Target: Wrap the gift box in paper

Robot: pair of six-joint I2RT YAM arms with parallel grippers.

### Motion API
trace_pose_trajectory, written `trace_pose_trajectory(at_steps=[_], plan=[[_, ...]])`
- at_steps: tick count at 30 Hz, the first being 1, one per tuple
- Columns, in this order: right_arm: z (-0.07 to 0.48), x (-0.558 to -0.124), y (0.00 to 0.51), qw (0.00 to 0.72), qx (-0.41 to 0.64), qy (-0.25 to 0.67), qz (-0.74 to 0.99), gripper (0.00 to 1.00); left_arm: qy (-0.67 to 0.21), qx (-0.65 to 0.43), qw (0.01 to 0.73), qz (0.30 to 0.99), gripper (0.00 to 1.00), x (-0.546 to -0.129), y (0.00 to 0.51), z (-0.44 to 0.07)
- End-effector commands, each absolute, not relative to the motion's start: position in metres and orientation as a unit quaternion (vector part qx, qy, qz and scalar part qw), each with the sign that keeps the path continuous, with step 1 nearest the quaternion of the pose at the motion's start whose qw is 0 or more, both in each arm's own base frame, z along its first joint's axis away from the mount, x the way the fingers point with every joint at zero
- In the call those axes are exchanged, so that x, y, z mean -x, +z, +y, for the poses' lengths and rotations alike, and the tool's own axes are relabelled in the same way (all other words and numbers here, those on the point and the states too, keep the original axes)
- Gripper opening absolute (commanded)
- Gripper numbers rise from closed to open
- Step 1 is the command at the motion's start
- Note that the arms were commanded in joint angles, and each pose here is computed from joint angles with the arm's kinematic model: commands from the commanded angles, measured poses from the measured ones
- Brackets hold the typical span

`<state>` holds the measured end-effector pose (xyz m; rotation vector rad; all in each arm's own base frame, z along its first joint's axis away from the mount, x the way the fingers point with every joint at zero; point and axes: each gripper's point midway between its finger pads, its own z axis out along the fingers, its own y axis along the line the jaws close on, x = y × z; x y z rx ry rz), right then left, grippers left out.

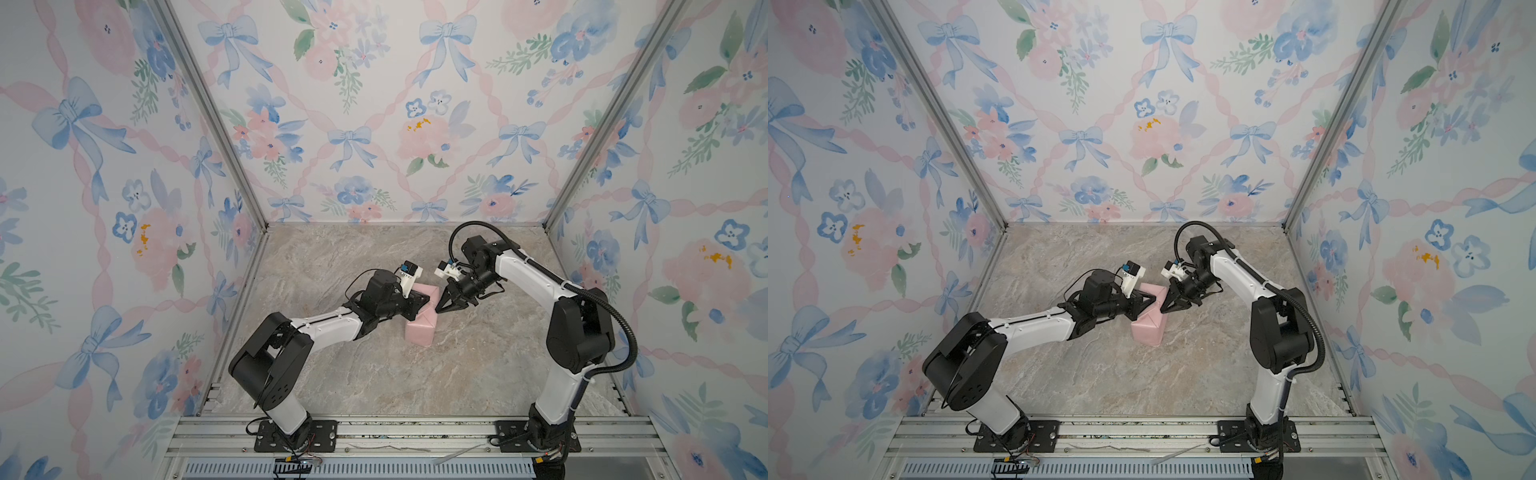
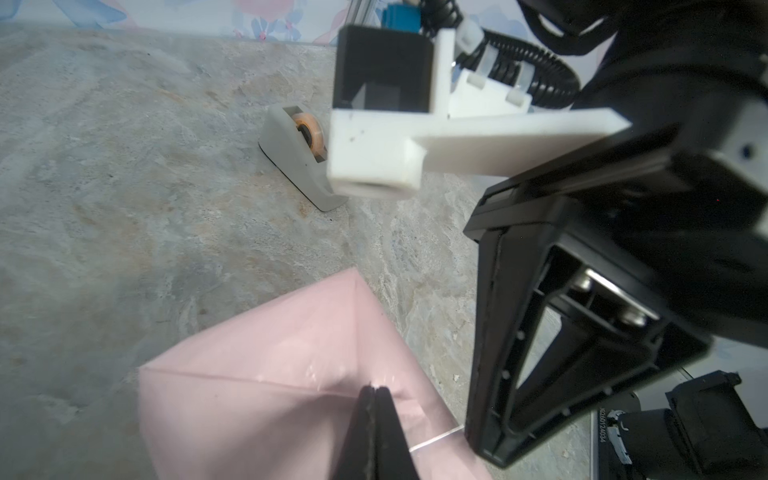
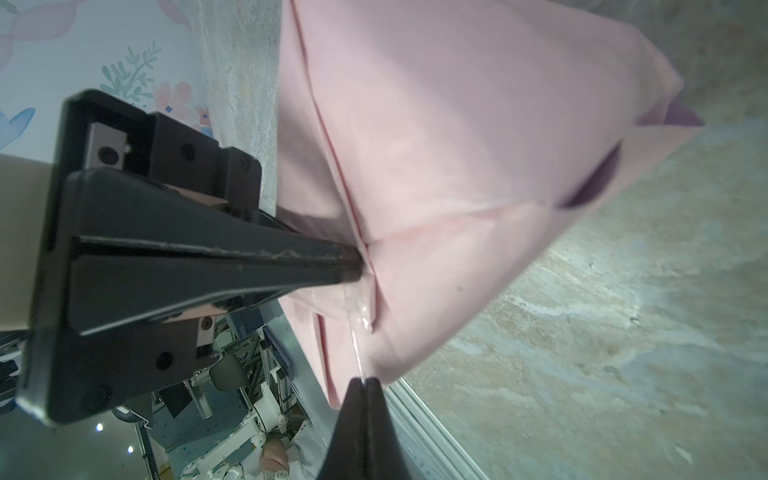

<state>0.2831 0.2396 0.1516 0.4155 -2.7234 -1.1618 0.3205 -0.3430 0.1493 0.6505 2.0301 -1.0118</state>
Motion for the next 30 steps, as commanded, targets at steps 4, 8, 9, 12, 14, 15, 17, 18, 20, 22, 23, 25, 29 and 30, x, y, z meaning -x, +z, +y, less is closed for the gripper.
trace_pose_trajectory(at_steps=[4, 8, 9, 12, 14, 15, 17, 18, 20, 22, 23, 25, 29, 30], plan=[[0.233, -0.275, 0.153, 0.083, -0.126, -0.386, -0.910, 0.02, -0.371, -0.245, 0.323, 0.835, 0.04, -0.305, 0.111, -0.331], [0.232, -0.272, 0.147, 0.091, -0.122, -0.384, -0.911, 0.03, -0.372, -0.245, 0.322, 0.835, 0.04, -0.305, 0.111, -0.332], [0.231, -0.271, 0.146, 0.092, -0.121, -0.383, -0.911, 0.03, -0.372, -0.245, 0.322, 0.836, 0.04, -0.305, 0.111, -0.332], [0.231, -0.270, 0.144, 0.095, -0.121, -0.381, -0.912, 0.05, -0.372, -0.245, 0.324, 0.834, 0.04, -0.305, 0.113, -0.332], [0.231, -0.270, 0.144, 0.095, -0.120, -0.381, -0.912, 0.07, -0.373, -0.246, 0.324, 0.834, 0.04, -0.305, 0.113, -0.333], [0.231, -0.270, 0.144, 0.094, -0.121, -0.381, -0.912, 0.07, -0.373, -0.246, 0.325, 0.834, 0.04, -0.305, 0.114, -0.333], [0.231, -0.271, 0.145, 0.092, -0.120, -0.381, -0.912, 0.07, -0.373, -0.246, 0.326, 0.833, 0.04, -0.305, 0.114, -0.333], [0.231, -0.271, 0.145, 0.092, -0.120, -0.381, -0.912, 0.08, -0.373, -0.246, 0.325, 0.833, 0.04, -0.305, 0.114, -0.333], [0.231, -0.271, 0.146, 0.092, -0.120, -0.381, -0.912, 0.09, -0.373, -0.246, 0.325, 0.834, 0.04, -0.305, 0.114, -0.332], [0.231, -0.271, 0.147, 0.090, -0.121, -0.382, -0.912, 0.11, -0.373, -0.246, 0.325, 0.834, 0.04, -0.305, 0.114, -0.332], [0.231, -0.271, 0.147, 0.089, -0.121, -0.382, -0.912, 0.11, -0.373, -0.246, 0.325, 0.834, 0.04, -0.305, 0.114, -0.332], [0.232, -0.272, 0.147, 0.087, -0.121, -0.382, -0.912, 0.11, -0.372, -0.246, 0.325, 0.834, 0.04, -0.305, 0.114, -0.332], [0.232, -0.272, 0.143, 0.089, -0.120, -0.382, -0.912, 0.06, -0.373, -0.246, 0.326, 0.833, 0.04, -0.305, 0.114, -0.332], [0.232, -0.273, 0.141, 0.090, -0.119, -0.381, -0.912, 0.05, -0.373, -0.246, 0.326, 0.833, 0.04, -0.305, 0.114, -0.332]])
